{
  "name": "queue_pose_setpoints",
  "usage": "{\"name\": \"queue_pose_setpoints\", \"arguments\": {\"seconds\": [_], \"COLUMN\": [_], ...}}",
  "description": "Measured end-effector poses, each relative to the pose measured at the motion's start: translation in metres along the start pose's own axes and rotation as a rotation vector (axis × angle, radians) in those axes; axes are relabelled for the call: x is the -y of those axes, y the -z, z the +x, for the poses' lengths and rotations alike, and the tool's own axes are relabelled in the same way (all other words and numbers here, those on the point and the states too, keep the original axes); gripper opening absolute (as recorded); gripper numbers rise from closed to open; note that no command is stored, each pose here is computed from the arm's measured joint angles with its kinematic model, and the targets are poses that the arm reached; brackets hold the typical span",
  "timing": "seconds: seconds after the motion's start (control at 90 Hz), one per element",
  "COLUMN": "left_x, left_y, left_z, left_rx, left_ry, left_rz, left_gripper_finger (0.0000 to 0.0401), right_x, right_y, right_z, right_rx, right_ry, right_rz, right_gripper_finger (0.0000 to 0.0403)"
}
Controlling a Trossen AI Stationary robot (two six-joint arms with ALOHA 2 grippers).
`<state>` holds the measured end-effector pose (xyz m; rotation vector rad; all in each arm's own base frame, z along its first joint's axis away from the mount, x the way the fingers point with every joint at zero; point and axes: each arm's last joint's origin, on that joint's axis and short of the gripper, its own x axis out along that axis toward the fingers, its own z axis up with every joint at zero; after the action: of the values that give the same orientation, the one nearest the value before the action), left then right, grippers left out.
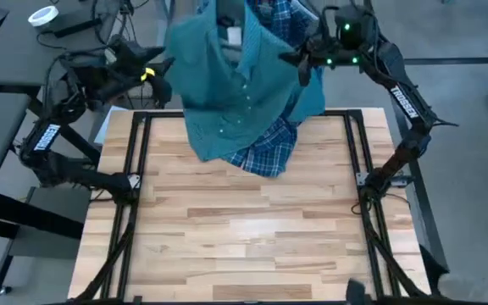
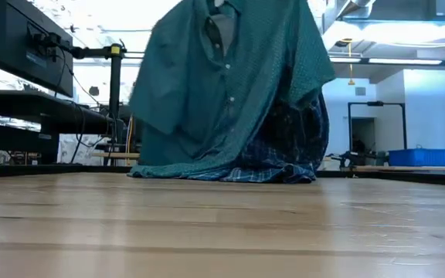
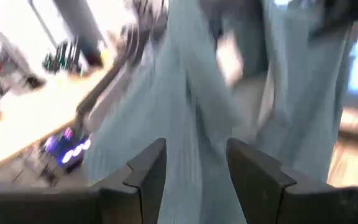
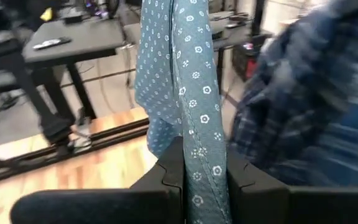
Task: Hang clothes
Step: Unhang the green polo shirt from the hanger rack
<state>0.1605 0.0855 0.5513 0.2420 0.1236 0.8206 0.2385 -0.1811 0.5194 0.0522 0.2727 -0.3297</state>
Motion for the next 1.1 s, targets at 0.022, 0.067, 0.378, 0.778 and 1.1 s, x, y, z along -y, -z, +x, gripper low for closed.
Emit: {"name": "queue_pose_setpoints", "arguments": {"seconds": [0.022,0.067,0.378,0.778,1.1], "left_x": [0.003,0.01,0.049,0.067,0.038], "left_y": [-0.002,-0.005,-0.038,-0.015,-0.031], "left_z": [0.002,0.007,0.026,0.057,0.005], "left_rx": [0.013,0.028,0.111,-0.181,-0.108], "left_ry": [0.011,0.032,0.137,-0.159,-0.186], "left_rz": [0.007,0.022,0.068,0.303,0.218], "left_gripper_finger": [0.015,0.015,0.015,0.015,0.015], "right_x": [-0.004,-0.011,-0.035,-0.052,-0.052], "right_y": [0.0,-0.001,0.0,-0.002,0.001], "right_z": [0.0,0.002,0.007,0.008,0.004], "right_rx": [-0.002,-0.006,-0.024,-0.023,-0.054], "right_ry": [-0.007,-0.018,-0.088,-0.126,-0.123], "right_rz": [-0.007,-0.018,-0.041,-0.072,-0.088], "right_gripper_finger": [0.0028,0.0028,0.0028,0.0028,0.0028]}}
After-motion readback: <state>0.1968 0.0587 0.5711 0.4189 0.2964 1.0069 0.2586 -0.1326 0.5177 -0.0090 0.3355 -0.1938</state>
